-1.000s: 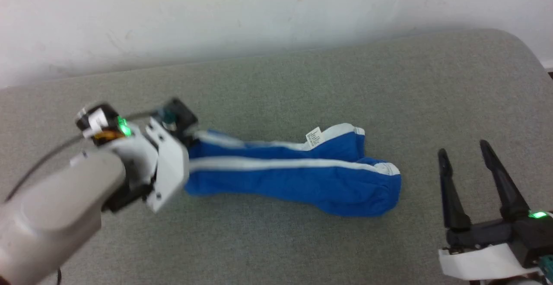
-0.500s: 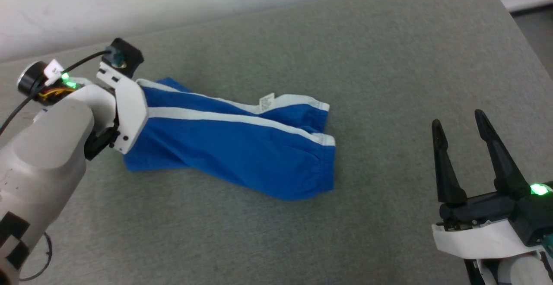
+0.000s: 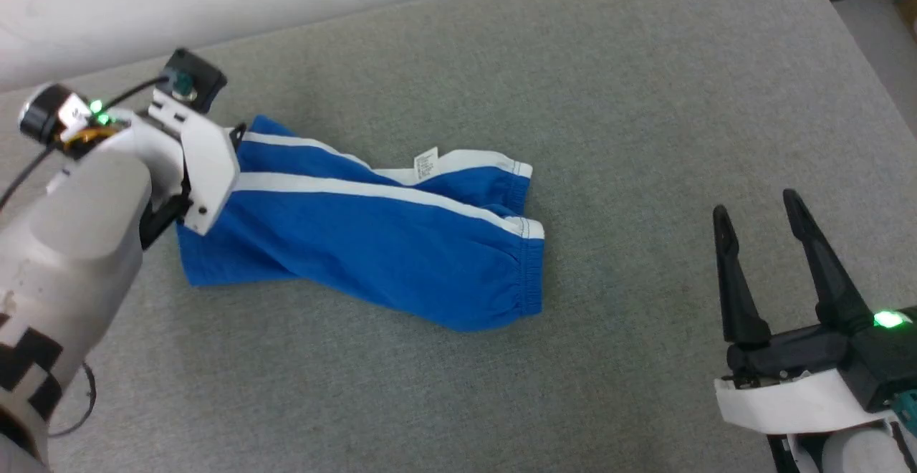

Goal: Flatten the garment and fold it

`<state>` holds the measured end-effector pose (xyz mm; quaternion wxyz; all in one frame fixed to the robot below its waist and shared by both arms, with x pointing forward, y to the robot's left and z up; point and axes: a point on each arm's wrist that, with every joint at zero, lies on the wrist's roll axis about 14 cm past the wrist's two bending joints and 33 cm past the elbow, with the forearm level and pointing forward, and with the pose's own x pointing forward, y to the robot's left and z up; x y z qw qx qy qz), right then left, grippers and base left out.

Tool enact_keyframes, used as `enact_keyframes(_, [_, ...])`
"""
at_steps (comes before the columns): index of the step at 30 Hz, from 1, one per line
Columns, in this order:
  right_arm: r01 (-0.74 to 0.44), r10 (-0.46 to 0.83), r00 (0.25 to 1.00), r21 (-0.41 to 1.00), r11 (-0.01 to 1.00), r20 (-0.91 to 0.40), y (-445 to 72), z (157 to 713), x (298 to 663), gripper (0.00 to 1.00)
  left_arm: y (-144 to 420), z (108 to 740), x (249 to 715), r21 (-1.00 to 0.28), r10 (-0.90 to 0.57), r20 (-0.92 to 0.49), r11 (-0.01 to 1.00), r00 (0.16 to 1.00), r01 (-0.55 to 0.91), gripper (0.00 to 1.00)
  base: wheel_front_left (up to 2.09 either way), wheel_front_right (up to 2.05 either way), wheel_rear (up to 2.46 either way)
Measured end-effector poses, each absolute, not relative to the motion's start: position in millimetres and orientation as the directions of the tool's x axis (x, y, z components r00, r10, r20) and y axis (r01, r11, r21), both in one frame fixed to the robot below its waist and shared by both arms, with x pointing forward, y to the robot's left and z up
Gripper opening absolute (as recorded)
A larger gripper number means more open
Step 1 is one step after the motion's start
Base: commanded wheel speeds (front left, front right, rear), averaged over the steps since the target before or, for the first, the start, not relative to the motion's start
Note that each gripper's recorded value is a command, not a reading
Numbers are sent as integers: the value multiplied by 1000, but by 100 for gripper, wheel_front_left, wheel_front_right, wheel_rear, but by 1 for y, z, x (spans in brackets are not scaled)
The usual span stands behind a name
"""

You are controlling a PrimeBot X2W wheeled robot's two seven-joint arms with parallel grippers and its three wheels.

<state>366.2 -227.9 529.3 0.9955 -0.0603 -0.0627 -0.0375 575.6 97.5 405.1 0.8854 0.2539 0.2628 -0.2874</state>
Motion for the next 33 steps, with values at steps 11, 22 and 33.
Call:
enact_keyframes(11, [11, 5, 984, -88, 996, 176, -204, 542, 363, 100, 118, 475, 563, 328, -295, -664, 711, 687, 622, 100, 0, 0, 0])
enact_keyframes(22, [23, -10, 990, -91, 996, 142, -208, 531, 368, 100, 139, 430, 542, 254, -184, -845, 687, 501, 681, 100, 0, 0, 0])
enact_keyframes(33, [86, -75, 992, -113, 990, 99, -230, 519, 367, 100, 138, 378, 518, 147, -132, -942, 664, 308, 733, 0, 0, 0, 0])
